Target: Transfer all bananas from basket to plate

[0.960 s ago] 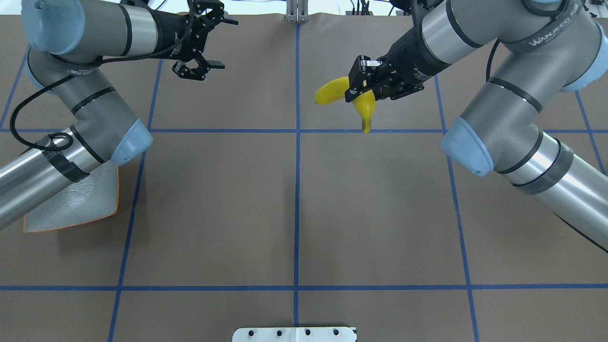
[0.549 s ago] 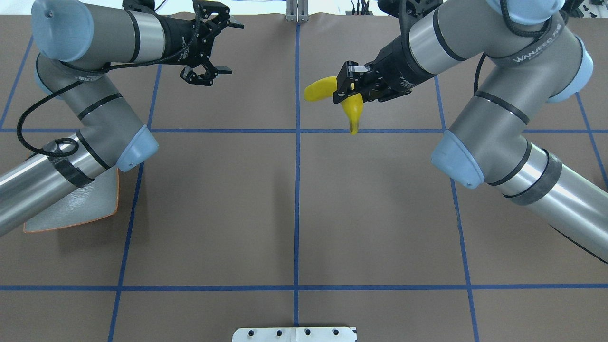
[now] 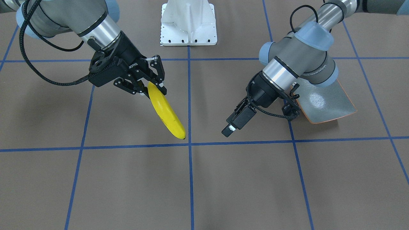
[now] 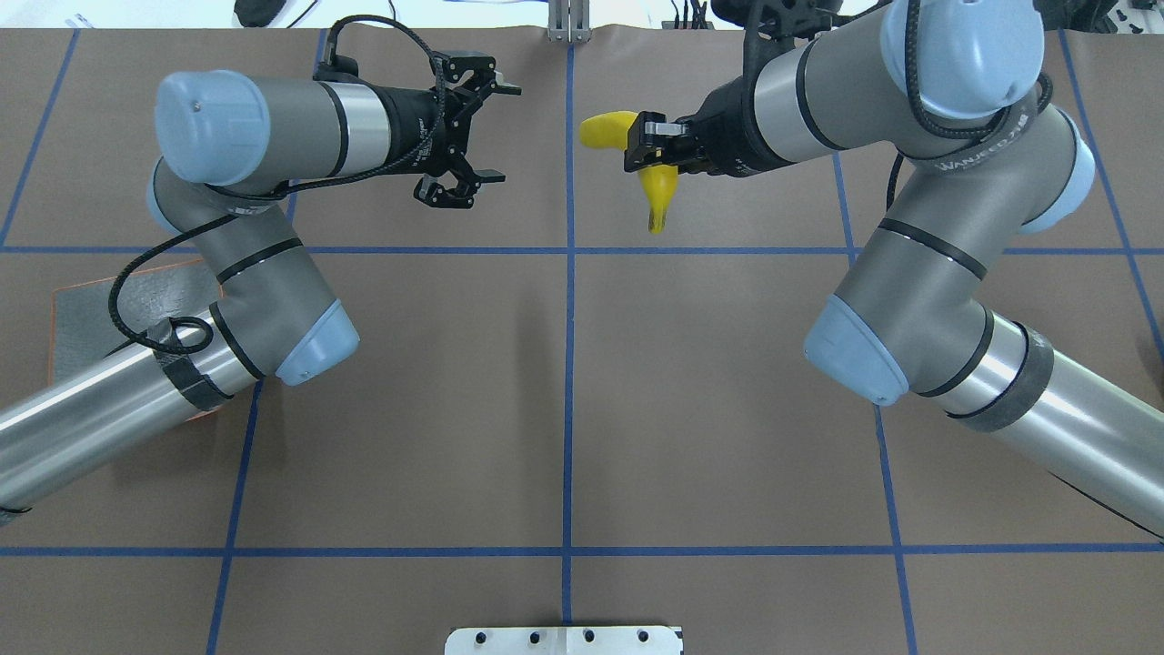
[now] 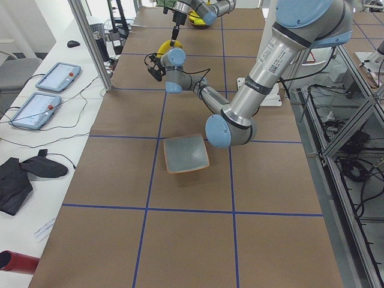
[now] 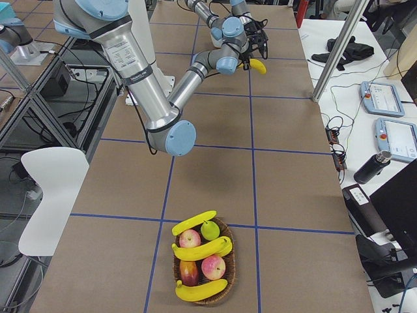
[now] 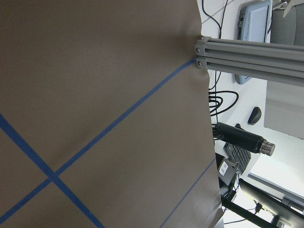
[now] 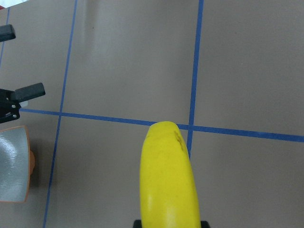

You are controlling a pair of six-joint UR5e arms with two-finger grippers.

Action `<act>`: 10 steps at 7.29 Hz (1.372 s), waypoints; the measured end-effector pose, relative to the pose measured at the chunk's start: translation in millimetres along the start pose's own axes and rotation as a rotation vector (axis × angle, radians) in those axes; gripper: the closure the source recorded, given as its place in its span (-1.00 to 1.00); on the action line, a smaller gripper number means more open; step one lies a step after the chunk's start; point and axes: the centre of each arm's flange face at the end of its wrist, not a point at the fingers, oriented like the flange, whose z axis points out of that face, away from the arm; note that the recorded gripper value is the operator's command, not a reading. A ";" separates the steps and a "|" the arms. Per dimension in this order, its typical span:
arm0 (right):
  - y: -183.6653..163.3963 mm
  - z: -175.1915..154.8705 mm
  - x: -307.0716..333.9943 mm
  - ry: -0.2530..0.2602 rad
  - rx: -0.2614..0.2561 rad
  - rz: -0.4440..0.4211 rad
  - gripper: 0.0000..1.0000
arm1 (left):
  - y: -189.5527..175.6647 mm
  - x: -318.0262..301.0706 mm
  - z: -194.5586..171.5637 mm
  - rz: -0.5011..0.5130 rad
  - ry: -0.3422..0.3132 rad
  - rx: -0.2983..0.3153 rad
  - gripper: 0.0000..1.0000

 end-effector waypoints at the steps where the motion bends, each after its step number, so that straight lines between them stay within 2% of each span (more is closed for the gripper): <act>1: 1.6 1.0 -1.2 0.002 0.008 -0.003 1.00 | 12.2 4.6 5.4 -0.023 0.017 -0.001 -1.00; 3: 4.6 0.7 -3.8 -0.002 0.009 -0.008 1.00 | 22.4 10.4 13.6 -0.042 0.028 -0.003 -1.00; 6: 8.9 -1.5 -8.0 -0.012 0.007 -0.017 1.00 | 41.7 3.0 26.3 -0.044 0.012 -0.026 -1.00; 10: 9.3 0.6 -4.1 0.001 0.020 -0.023 1.00 | 77.8 -4.3 38.1 -0.046 -0.014 -0.064 -1.00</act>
